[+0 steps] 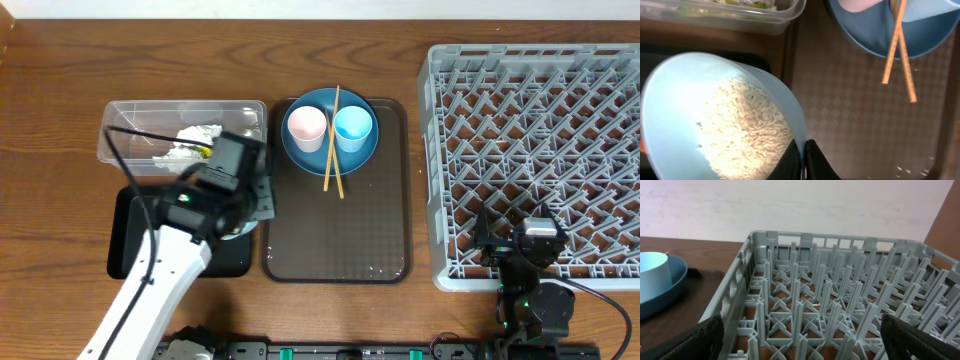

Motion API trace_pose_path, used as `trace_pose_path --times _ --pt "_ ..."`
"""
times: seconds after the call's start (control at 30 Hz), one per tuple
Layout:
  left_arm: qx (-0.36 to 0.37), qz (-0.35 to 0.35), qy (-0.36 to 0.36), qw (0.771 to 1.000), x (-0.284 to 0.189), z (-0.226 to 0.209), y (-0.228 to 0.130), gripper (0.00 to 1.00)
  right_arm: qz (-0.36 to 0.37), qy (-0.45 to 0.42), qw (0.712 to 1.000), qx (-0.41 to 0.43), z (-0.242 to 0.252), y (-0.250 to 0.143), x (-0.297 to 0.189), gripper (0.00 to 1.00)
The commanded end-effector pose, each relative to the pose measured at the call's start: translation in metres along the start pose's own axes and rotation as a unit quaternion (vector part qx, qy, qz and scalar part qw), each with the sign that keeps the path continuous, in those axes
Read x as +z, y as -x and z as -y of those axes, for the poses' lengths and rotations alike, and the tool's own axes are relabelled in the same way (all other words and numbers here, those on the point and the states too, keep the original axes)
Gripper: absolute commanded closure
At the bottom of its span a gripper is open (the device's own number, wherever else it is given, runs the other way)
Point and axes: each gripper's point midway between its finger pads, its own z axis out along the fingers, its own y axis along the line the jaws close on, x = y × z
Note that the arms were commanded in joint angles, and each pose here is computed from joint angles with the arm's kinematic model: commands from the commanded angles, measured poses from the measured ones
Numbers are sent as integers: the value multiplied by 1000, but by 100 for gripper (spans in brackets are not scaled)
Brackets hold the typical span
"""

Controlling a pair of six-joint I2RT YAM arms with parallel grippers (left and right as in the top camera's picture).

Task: Sort waste into correct bins and load items into the dishwasher rack
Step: 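Tilt the bowl with the left gripper over the black tray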

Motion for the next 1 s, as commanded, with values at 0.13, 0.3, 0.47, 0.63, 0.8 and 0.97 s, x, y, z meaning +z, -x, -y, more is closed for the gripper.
trace_pose_path --times 0.13,0.3,0.47,0.63,0.8,0.97 --pt "-11 -16 -106 994 -10 -4 10 94 -2 -4 1000 8 2 -1 0 1" --pt "-30 -9 -158 987 -18 -13 19 94 -2 -4 1000 8 2 -1 0 1" --pt "-46 0 -207 977 -27 -18 26 94 -2 -4 1000 8 2 -1 0 1" --pt "-61 4 -228 972 -30 -26 26 94 -2 -4 1000 8 2 -1 0 1" --pt "-72 -2 -241 968 -23 -35 17 94 -2 -4 1000 8 2 -1 0 1" --pt "-74 0 -280 957 -21 -38 10 94 -2 -4 1000 8 2 -1 0 1"
